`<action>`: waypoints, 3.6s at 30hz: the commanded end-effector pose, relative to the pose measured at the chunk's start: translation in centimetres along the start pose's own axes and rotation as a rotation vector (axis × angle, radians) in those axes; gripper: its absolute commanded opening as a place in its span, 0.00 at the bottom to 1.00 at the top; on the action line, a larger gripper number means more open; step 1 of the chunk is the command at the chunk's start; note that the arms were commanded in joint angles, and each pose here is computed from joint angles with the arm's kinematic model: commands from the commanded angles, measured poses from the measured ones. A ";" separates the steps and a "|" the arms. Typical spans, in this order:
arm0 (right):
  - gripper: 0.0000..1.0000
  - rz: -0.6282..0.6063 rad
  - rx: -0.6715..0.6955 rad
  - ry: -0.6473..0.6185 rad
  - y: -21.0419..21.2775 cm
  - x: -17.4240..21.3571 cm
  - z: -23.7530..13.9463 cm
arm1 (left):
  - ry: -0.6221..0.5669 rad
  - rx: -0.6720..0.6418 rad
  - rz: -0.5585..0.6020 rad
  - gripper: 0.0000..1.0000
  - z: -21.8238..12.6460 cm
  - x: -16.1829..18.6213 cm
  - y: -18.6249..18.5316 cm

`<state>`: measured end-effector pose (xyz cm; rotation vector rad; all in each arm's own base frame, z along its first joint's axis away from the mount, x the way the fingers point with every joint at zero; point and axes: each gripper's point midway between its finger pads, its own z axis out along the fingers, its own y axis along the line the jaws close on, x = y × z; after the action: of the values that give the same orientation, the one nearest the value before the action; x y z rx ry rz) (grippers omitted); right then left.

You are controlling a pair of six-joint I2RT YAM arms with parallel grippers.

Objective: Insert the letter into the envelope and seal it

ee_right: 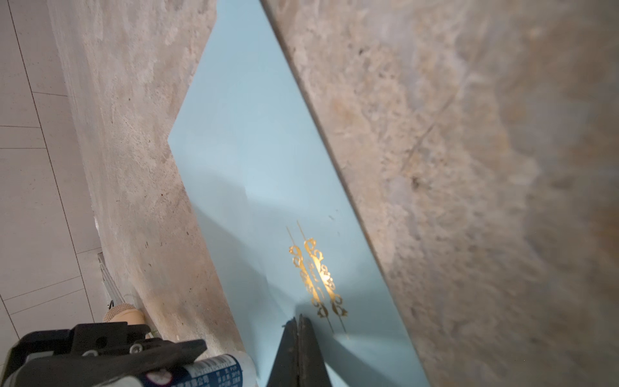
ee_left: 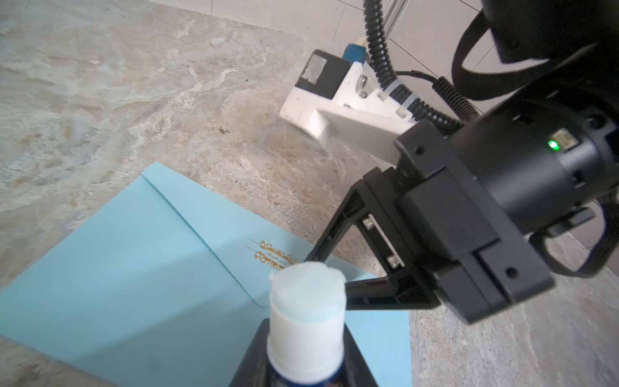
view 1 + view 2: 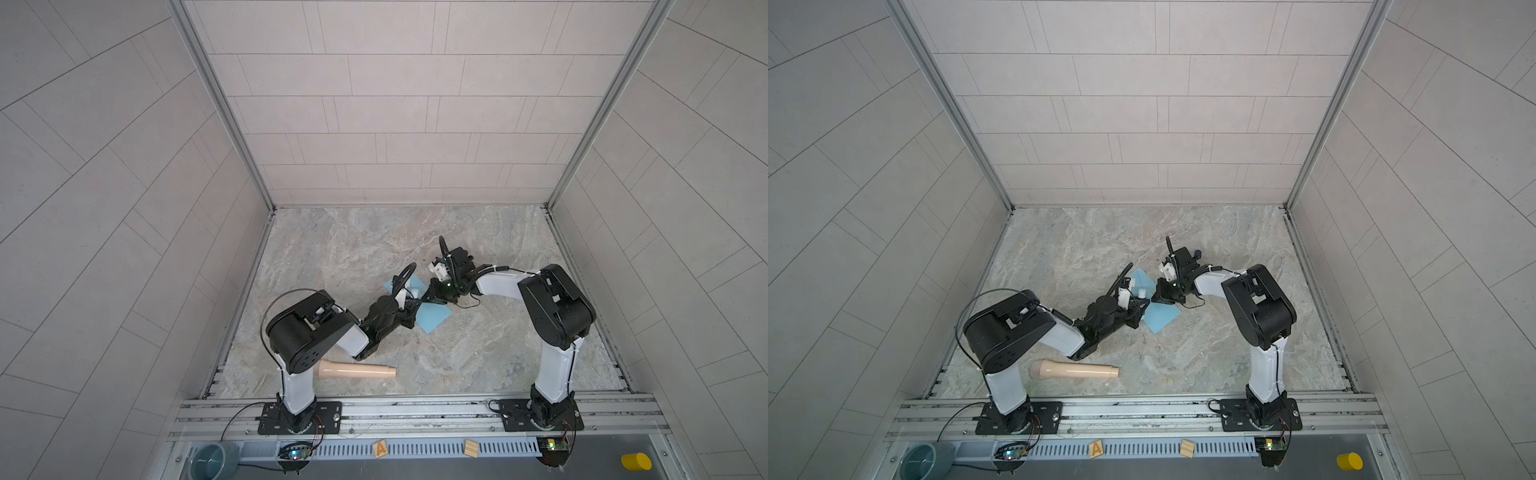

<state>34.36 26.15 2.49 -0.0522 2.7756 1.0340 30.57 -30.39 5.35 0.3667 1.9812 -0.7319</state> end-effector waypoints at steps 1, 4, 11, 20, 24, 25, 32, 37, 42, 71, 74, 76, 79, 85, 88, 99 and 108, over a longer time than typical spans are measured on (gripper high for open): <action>0.00 0.023 0.035 0.020 -0.8 0.6 0.6 | -0.025 -0.007 0.018 0.00 -0.7 -0.9 -0.1; 0.00 0.009 -0.004 0.001 0.4 0.2 -0.1 | -0.048 -0.030 0.010 0.00 -1.4 -3.0 0.1; 0.00 -0.047 -0.101 -0.095 4.6 -2.0 -2.9 | -0.023 -0.142 -0.006 0.00 -2.9 -8.1 3.0; 0.00 -0.065 -0.078 -0.085 5.7 -3.6 -1.7 | -0.012 -0.164 -0.059 0.00 -1.5 -9.5 5.7; 0.00 -0.058 -0.053 -0.083 5.3 -4.6 -0.6 | 0.005 -0.170 -0.066 0.00 -0.5 -9.0 6.3; 0.00 -0.060 -0.047 -0.084 5.2 -4.8 -0.4 | 0.010 -0.171 -0.070 0.00 -0.3 -8.8 6.4; 0.00 -0.055 0.007 -0.086 4.1 -6.3 1.2 | 0.014 -0.191 -0.096 0.00 0.9 -7.7 7.7; 0.00 -0.049 0.035 -0.090 3.4 -7.0 2.0 | 0.017 -0.188 -0.107 0.00 1.6 -7.4 8.1; 0.00 -0.045 0.057 -0.092 2.7 -7.4 2.5 | 0.024 -0.187 -0.111 0.00 2.2 -7.1 8.2; 0.00 -0.053 0.101 0.007 0.3 -3.5 2.7 | 0.069 -0.198 -0.169 0.00 3.8 -4.2 9.4; 0.00 -0.053 0.100 0.015 0.3 -2.9 2.4 | 0.070 -0.198 -0.175 0.00 3.8 -4.1 9.4; 0.00 -0.057 0.102 0.020 0.2 -2.4 2.2 | 0.071 -0.200 -0.177 0.00 3.7 -4.1 9.4; 0.00 -0.054 0.103 0.032 0.0 -1.3 1.8 | 0.071 -0.199 -0.180 0.00 3.7 -4.1 9.4; 0.00 -0.061 0.093 0.045 0.2 0.4 1.3 | 0.074 -0.201 -0.189 0.00 3.7 -3.9 9.5; 0.00 -0.067 0.068 0.044 0.9 0.6 1.2 | 0.077 -0.197 -0.192 0.00 3.8 -3.8 9.4; 0.00 -0.123 0.030 0.065 3.5 1.9 1.8 | 0.082 -0.197 -0.202 0.00 3.7 -3.5 9.4; 0.00 -0.113 0.058 0.069 2.4 1.7 1.7 | 0.081 -0.196 -0.199 0.00 3.5 -3.6 9.3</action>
<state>32.91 30.18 2.60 -0.2521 2.7993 0.9867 39.89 -25.65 4.76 0.0854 2.1481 -0.6648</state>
